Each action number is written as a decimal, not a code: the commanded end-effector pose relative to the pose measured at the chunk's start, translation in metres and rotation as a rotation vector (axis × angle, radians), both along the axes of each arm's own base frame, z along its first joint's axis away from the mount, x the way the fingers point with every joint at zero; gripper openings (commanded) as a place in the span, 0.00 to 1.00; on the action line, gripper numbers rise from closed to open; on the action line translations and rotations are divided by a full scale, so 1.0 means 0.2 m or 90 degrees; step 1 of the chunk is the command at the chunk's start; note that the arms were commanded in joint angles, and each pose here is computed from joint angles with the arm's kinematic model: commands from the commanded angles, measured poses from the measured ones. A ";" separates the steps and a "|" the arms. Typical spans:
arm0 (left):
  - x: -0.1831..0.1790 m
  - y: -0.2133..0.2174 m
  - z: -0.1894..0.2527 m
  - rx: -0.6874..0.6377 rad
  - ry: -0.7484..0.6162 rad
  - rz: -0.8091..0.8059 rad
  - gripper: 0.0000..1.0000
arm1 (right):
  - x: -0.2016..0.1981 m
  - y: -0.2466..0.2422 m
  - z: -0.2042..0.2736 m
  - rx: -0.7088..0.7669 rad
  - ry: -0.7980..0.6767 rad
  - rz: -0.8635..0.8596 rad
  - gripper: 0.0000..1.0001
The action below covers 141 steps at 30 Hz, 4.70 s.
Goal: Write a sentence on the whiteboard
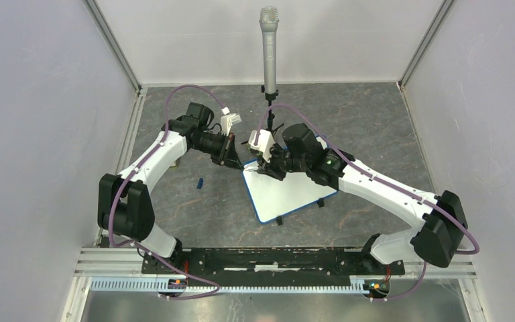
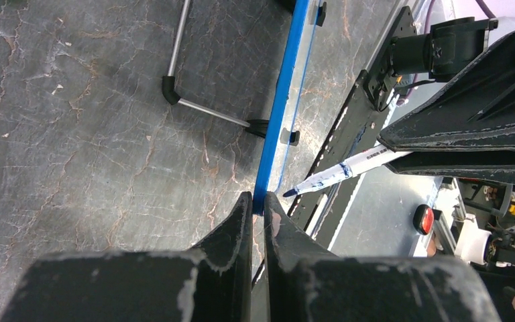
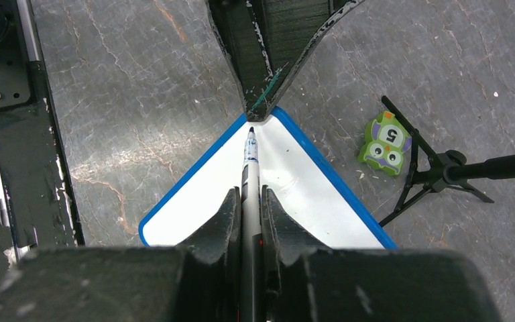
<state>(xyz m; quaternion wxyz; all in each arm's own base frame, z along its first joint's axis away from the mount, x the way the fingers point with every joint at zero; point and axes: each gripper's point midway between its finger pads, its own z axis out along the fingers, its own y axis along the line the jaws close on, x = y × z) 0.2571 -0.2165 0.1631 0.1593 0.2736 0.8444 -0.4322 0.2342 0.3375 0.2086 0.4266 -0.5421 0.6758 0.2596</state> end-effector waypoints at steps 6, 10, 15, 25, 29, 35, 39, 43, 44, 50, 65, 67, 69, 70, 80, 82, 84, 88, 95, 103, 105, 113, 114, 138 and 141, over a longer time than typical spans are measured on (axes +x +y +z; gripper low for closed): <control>0.02 0.00 0.03 0.000 -0.044 -0.010 0.03 | 0.04 0.06 0.13 0.031 -0.032 -0.004 0.00; 0.02 0.00 0.04 -0.001 -0.046 -0.011 0.02 | 0.05 0.05 0.11 0.023 -0.033 -0.010 0.00; 0.02 0.00 0.03 0.000 -0.045 -0.010 0.02 | 0.06 0.04 0.08 0.012 -0.034 -0.017 0.00; 0.02 0.00 0.03 0.002 -0.048 -0.009 0.02 | 0.06 0.00 0.01 -0.019 -0.034 -0.022 0.00; 0.02 0.01 0.03 0.003 -0.047 -0.009 0.02 | 0.05 -0.02 -0.02 -0.033 -0.032 -0.020 0.00; 0.02 0.01 0.03 0.004 -0.046 -0.008 0.03 | 0.03 -0.07 -0.05 -0.051 -0.037 -0.025 0.00; 0.02 0.01 0.02 0.005 -0.044 -0.008 0.03 | 0.01 -0.11 -0.07 -0.061 -0.036 -0.027 0.00; 0.02 0.00 0.03 0.005 -0.043 -0.007 0.02 | -0.01 -0.15 -0.08 -0.070 -0.039 -0.028 0.00; 0.02 0.01 0.03 0.005 -0.043 -0.007 0.02 | -0.02 -0.16 -0.09 -0.072 -0.038 -0.028 0.00; 0.02 0.00 0.02 0.005 -0.041 -0.007 0.03 | -0.03 -0.16 -0.07 -0.069 -0.036 -0.019 0.00; 0.02 0.00 0.03 0.001 -0.043 -0.008 0.02 | 0.09 -0.11 0.12 -0.020 -0.078 -0.061 0.00; 0.02 0.00 0.03 0.002 -0.043 -0.007 0.02 | 0.11 -0.12 0.11 -0.023 -0.080 -0.071 0.00; 0.02 0.00 0.03 0.002 -0.044 -0.007 0.03 | 0.13 -0.13 0.11 -0.024 -0.082 -0.082 0.00; 0.02 0.00 0.03 0.003 -0.044 -0.007 0.03 | 0.13 -0.13 0.11 -0.024 -0.083 -0.085 0.00; 0.02 0.01 0.03 0.004 -0.045 -0.008 0.02 | 0.11 -0.12 0.02 -0.038 -0.054 -0.070 0.00; 0.02 0.01 0.02 0.005 -0.043 -0.008 0.03 | 0.09 -0.12 -0.01 -0.046 -0.044 -0.065 0.00; 0.02 0.01 0.02 0.004 -0.043 -0.007 0.02 | 0.08 -0.12 -0.04 -0.051 -0.035 -0.061 0.00; 0.02 0.01 0.02 0.005 -0.043 -0.008 0.02 | 0.04 -0.13 -0.07 -0.054 -0.018 -0.045 0.00; 0.02 0.01 0.02 0.005 -0.043 -0.007 0.02 | -0.03 -0.12 -0.11 -0.063 -0.003 -0.016 0.00; 0.02 0.01 0.02 0.006 -0.045 -0.007 0.03 | -0.03 -0.11 -0.10 -0.065 -0.010 -0.017 0.00; 0.02 0.01 0.02 0.006 -0.044 -0.007 0.02 | -0.04 -0.12 -0.11 -0.068 -0.007 -0.015 0.00; 0.02 0.01 0.02 0.008 -0.045 -0.007 0.03 | -0.12 -0.17 -0.19 -0.086 0.017 0.009 0.00; 0.02 0.01 0.02 0.008 -0.044 -0.007 0.02 | -0.13 -0.18 -0.21 -0.090 0.019 0.012 0.00; 0.01 0.01 0.02 0.007 -0.045 -0.007 0.02 | 0.05 -0.17 0.03 -0.018 -0.040 -0.060 0.00; 0.01 0.01 0.03 0.007 -0.047 -0.006 0.03 | 0.06 -0.16 0.03 -0.016 -0.035 -0.056 0.00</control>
